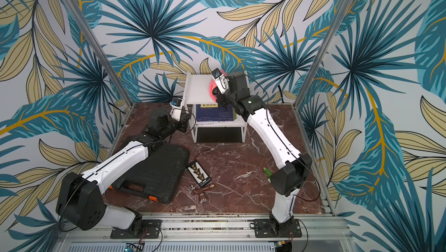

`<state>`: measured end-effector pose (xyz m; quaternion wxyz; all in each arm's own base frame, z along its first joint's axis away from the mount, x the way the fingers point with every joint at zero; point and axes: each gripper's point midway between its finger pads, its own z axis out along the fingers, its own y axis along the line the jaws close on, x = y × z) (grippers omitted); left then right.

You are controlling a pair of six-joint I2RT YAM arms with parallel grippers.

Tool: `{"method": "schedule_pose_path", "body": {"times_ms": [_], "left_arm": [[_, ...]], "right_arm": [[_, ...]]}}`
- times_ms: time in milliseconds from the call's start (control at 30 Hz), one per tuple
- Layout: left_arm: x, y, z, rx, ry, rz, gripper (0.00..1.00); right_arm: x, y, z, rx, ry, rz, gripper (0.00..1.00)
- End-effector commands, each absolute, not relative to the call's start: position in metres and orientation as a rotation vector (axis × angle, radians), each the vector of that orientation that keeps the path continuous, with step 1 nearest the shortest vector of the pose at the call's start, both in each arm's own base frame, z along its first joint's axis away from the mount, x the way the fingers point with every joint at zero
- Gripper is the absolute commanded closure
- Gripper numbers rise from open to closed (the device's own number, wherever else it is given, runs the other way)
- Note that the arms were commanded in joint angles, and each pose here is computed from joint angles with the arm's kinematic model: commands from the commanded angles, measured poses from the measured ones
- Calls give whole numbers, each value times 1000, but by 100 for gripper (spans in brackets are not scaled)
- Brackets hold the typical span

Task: Wipe the bookshelf clean with a cloth
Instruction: Hold the shelf at the center of the board.

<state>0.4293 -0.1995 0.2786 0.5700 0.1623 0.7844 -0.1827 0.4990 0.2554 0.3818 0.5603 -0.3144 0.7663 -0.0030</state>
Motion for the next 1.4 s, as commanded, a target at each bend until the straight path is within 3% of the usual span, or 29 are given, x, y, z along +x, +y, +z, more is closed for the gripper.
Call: {"method": "schedule_pose_path", "body": {"times_ms": [0,100,300,400,533,633,867,933,1033,1100,1233,1367], "left_arm": [[422,-189,248,324,1985,-435,100],[419,-189,250,325,1980,-444,100],[419,-186,247,335,1978,-423,100],[420,-189,246,340,1984,-435,100],[424,-192,248,325,1981,-454,100],[426,-192,249,308,1979,-461,100],[427,-183,251,313,1986,-417,100],[430,-178,251,296,1999,-395,100],[436,-172,251,265,2014,-359,100],[439,-169,252,240,2022,-343,100],[439,-163,255,209,2011,-334,100],[442,-159,255,192,2007,-330,100]], "right_arm": [[480,311,285,-993,2023,35,100],[481,284,292,-979,2035,-31,100],[460,181,310,-771,2013,-146,100],[459,199,300,-779,2024,-71,100],[456,284,275,-979,2007,34,100],[444,302,288,-1022,1966,54,100],[429,164,297,-767,2027,-135,100],[416,160,285,-814,2063,-94,100],[406,208,277,-923,2044,126,100],[417,221,284,-882,2016,123,100],[439,157,309,-527,2008,-9,100],[423,110,276,-499,2144,-164,100]]}}
